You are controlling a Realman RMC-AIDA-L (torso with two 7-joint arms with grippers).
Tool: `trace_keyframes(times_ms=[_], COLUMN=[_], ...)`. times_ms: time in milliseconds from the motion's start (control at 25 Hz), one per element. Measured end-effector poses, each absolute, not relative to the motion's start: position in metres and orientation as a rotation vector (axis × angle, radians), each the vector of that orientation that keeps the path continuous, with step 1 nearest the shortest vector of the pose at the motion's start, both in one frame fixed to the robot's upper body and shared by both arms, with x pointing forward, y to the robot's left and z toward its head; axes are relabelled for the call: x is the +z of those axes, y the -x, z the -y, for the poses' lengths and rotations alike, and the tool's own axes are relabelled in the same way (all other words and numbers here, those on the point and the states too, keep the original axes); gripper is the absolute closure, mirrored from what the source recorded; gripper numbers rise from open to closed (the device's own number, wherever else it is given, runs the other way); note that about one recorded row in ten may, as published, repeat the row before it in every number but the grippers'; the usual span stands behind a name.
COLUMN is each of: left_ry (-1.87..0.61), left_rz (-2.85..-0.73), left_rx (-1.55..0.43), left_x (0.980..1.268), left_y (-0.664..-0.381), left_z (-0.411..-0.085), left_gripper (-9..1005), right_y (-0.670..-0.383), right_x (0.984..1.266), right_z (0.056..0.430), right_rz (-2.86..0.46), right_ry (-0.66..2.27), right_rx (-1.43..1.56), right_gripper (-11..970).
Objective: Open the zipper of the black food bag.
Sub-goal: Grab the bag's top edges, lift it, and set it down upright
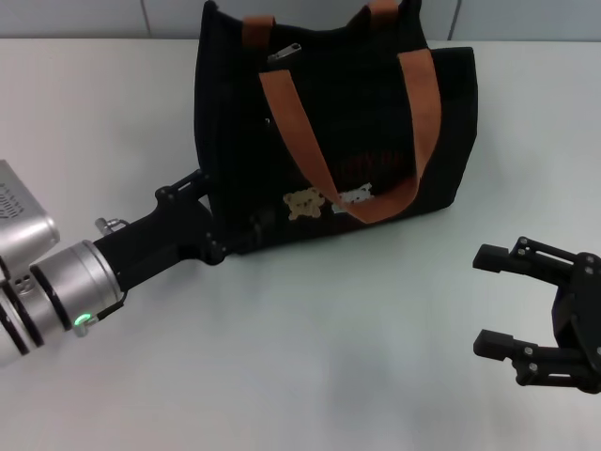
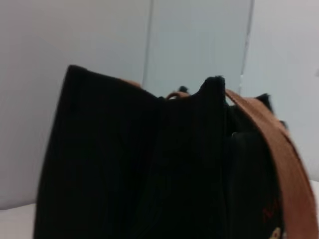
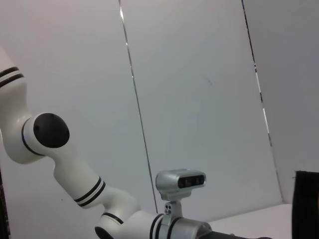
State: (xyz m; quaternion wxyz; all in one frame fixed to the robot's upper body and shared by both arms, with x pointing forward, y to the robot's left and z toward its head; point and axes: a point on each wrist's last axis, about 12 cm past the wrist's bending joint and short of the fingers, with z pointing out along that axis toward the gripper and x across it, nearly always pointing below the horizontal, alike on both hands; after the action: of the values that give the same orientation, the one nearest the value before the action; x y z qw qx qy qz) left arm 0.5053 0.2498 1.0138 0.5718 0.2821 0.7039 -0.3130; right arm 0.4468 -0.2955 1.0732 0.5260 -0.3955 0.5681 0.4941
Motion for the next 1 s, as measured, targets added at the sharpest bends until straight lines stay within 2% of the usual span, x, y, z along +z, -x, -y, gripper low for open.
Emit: trace_keyframes(times_ms=[360,560,760,1000], left_ry=[-0.658,-0.668,-0.674,-0.689], left_rz=[-1.612,-1.605,-1.603,-1.586], left_rx=[-0.622,-0.613,-0.611,-0.602], left_x=[1.0089,1.0092,1.0094,1.0111], left_y=[-0.5034,-0.5038,-0.5045,-0.5027], left_z=[-0.2456,-0.2454,-0.2446,-0.25], left_gripper=[345,586,781,817], right_y=[-0.4447,-0.4443,-0.4444,-0.445], right_x=[1.0716,1.0712,1.0712,1.0706], right_z=[0.2952,0.2955,0.2954,0.2955], right_rz=[-1.363,-1.366,-1.367,-1.372], right_ry=[0.938,0.937,0.937,0.936], right_rx=[1.183,1.182,1.182,1.176], right_gripper=[129,129,129,129])
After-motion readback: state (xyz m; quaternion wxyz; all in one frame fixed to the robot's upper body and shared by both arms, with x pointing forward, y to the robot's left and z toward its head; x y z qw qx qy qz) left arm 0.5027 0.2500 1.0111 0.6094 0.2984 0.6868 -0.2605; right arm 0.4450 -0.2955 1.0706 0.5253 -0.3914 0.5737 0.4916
